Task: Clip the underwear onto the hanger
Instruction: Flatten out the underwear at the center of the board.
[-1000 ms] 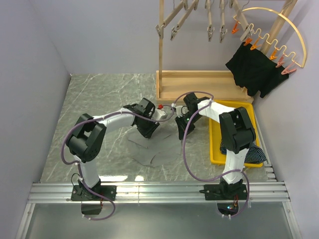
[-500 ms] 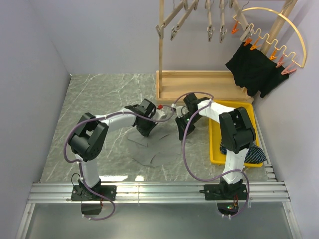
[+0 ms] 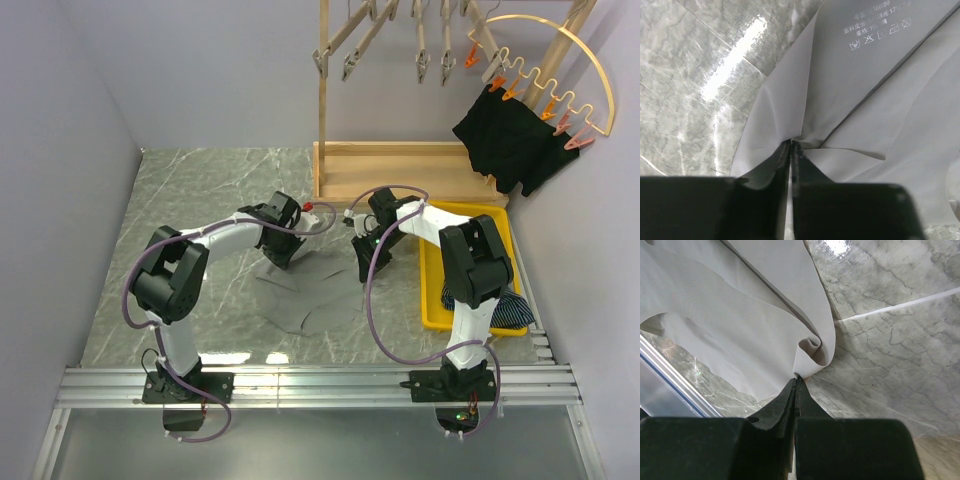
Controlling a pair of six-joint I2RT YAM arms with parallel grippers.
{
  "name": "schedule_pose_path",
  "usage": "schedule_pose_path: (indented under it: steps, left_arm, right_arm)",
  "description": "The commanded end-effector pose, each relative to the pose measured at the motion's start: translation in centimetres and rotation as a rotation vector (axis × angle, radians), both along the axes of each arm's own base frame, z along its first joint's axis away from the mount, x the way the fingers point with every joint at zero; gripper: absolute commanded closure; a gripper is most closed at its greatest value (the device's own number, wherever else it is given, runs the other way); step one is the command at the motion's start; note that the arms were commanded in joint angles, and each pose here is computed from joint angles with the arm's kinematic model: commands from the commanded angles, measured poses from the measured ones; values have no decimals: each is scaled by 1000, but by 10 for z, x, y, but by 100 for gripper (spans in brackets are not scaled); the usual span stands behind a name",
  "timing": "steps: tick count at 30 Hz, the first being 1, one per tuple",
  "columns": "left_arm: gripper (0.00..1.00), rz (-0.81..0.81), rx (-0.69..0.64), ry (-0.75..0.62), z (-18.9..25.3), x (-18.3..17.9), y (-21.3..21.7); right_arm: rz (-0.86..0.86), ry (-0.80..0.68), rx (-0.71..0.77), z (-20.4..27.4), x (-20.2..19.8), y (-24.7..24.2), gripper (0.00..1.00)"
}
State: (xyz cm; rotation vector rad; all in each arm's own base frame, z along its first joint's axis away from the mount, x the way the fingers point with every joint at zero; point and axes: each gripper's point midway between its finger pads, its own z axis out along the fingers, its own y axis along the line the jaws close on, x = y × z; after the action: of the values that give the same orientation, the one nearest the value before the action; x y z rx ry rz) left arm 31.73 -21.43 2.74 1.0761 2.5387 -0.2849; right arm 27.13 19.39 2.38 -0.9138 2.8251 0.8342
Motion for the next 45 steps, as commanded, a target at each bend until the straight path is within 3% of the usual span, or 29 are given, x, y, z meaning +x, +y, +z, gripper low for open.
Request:
schedule_pose_path:
  steps: [1, 3, 13, 16, 17, 20, 22, 26, 33, 38, 39, 40, 43, 45]
  left_arm:
    - [93, -2, -31, -52, 21, 9, -6]
    - [100, 6, -38, -60, 25, 12, -5]
    - [100, 142, -80, -194, 81, 89, 34]
    - [87, 184, -71, -208, 74, 110, 45]
    - [72, 198, -66, -196, 66, 115, 48]
    - [49, 247, -87, -189, 59, 131, 55]
    - [43, 276, -100, -185, 56, 139, 62]
    - [42, 324, -135, -189, 65, 143, 75]
    - [42, 158, -186, -261, 89, 95, 83]
    - [36, 87, -158, -257, 86, 73, 88]
    - [36, 43, -185, -232, 85, 62, 83]
    - [35, 1, -207, -241, 92, 55, 78]
    - [33, -204, -281, -243, 99, 20, 57]
    - [34, -354, -255, -249, 86, -7, 41]
  right_arm:
    - [7, 6, 7, -1, -1, -2, 100]
    - [8, 6, 7, -1, -1, -2, 100]
    - [5, -18, 28, 8, 6, 0, 100]
    - [-3, -22, 31, 8, 10, 2, 100]
    - [-7, -34, 34, 8, 14, 3, 100]
    - [-38, -46, 25, 8, 26, 3, 100]
    - [-58, -66, 20, 9, 37, 3, 98]
    - [-137, -110, 14, 14, 66, -4, 99]
    - [-214, -154, -13, 17, 94, -20, 99]
    - [-239, -168, -19, 22, 107, -20, 84]
    - [-243, -179, -21, 25, 110, -20, 75]
    - [-248, -187, -22, 27, 113, -21, 72]
    - [-255, -204, -38, 35, 115, -25, 68]
    - [-266, -224, -48, 42, 116, -30, 66]
